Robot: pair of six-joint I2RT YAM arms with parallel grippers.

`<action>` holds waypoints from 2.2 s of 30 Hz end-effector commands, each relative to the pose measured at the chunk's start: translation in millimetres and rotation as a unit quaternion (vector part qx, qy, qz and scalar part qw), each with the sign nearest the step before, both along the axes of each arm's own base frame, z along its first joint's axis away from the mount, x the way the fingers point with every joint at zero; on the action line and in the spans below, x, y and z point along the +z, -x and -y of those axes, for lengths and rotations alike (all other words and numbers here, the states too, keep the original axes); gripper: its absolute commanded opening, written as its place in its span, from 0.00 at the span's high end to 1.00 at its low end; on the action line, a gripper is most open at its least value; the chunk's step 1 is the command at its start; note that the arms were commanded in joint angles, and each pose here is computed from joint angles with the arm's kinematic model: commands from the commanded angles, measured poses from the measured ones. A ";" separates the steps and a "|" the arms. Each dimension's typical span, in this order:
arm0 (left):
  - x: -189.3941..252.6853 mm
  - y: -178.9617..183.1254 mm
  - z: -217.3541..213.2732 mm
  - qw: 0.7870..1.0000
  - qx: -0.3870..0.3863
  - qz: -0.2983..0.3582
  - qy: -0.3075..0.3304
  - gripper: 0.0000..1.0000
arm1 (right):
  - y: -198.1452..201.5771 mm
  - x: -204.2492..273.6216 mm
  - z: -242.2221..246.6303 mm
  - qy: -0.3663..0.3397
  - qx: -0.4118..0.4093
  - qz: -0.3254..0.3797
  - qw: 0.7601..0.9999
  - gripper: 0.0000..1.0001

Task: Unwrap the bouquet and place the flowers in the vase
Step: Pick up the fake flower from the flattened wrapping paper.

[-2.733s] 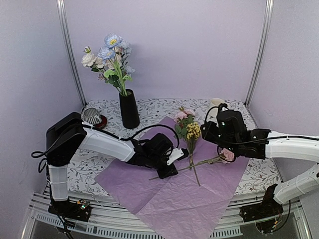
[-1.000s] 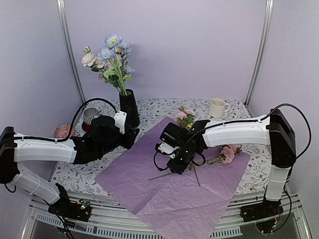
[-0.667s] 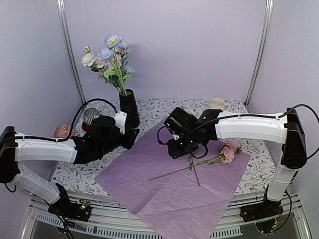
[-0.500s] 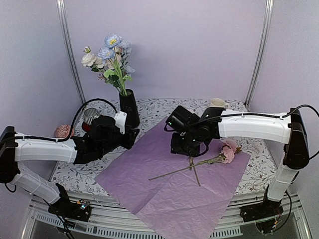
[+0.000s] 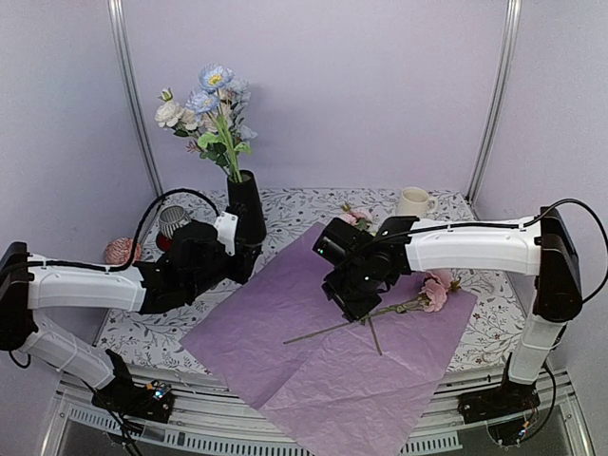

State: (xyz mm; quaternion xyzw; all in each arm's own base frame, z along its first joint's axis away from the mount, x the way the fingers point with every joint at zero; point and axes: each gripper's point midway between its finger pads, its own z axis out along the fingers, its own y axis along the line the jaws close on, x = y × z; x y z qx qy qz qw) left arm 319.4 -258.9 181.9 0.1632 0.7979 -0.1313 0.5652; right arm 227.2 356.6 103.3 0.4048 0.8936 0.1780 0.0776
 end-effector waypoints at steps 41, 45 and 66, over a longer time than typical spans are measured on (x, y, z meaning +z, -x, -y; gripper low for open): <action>14.5 0.9 -9.3 1.000 0.003 0.023 0.019 0.57 | -16.6 -81.9 54.4 0.160 -0.173 -0.111 0.965 0.61; 13.9 0.8 -7.3 1.000 0.000 0.022 0.019 0.57 | -16.7 -91.4 53.0 0.163 -0.172 -0.118 0.964 0.62; 9.0 -2.1 -7.5 1.000 0.003 0.022 0.006 0.57 | -20.9 14.2 94.9 0.151 -0.200 0.000 0.968 0.98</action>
